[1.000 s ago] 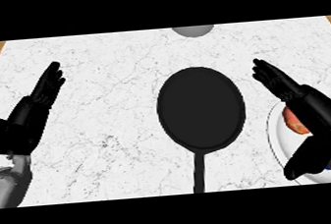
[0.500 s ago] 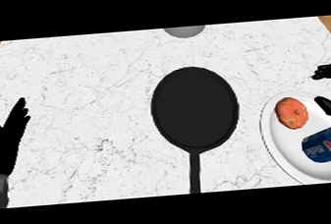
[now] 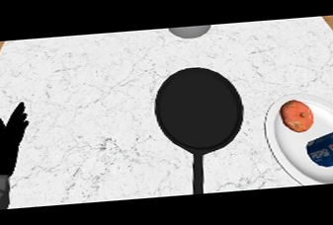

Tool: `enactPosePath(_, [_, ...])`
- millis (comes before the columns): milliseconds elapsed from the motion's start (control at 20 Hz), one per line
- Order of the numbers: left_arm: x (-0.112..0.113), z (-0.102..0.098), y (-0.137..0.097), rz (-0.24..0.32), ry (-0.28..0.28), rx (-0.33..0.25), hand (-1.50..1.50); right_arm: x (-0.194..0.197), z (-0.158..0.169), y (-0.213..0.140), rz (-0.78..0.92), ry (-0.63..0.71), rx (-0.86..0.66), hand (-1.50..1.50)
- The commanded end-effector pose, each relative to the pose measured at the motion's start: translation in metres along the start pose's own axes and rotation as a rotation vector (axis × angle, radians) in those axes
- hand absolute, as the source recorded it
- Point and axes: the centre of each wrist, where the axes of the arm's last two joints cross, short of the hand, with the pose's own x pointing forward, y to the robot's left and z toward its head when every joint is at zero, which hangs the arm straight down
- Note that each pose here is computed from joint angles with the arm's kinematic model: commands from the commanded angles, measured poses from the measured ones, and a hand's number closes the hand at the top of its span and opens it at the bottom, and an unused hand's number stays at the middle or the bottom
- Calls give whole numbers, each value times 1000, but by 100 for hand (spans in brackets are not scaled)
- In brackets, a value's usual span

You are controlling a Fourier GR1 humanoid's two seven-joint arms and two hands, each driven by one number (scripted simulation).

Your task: Pick the can from the plate and place it in the pan

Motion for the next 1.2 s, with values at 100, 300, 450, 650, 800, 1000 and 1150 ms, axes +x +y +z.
enactPosePath(100, [1, -1, -3, -11, 1, -15, 0, 66, -17, -27, 353, 149, 201, -150])
enactPosePath(300, [13, 0, 1, 3, -7, -7, 0, 103, -42, -18, 585, 264, 333, -150])
enactPosePath(450, [6, 1, -9, -10, 0, -11, 0, 103, -50, 7, 684, 330, 424, -150])
enactPosePath(650, [14, -4, -4, -12, -5, -25, 0, 107, -60, 36, 821, 402, 523, -150])
enactPosePath(800, [-4, -5, -8, 6, -8, -9, 0, 110, -61, 36, 867, 430, 556, -150])
enactPosePath(1000, [-7, 2, -17, -2, 10, -30, 0, 75, -47, 75, 898, 500, 636, -150])
enactPosePath(1150, [2, -3, -6, -7, 2, -19, 0, 62, -46, 77, 915, 525, 658, -150])
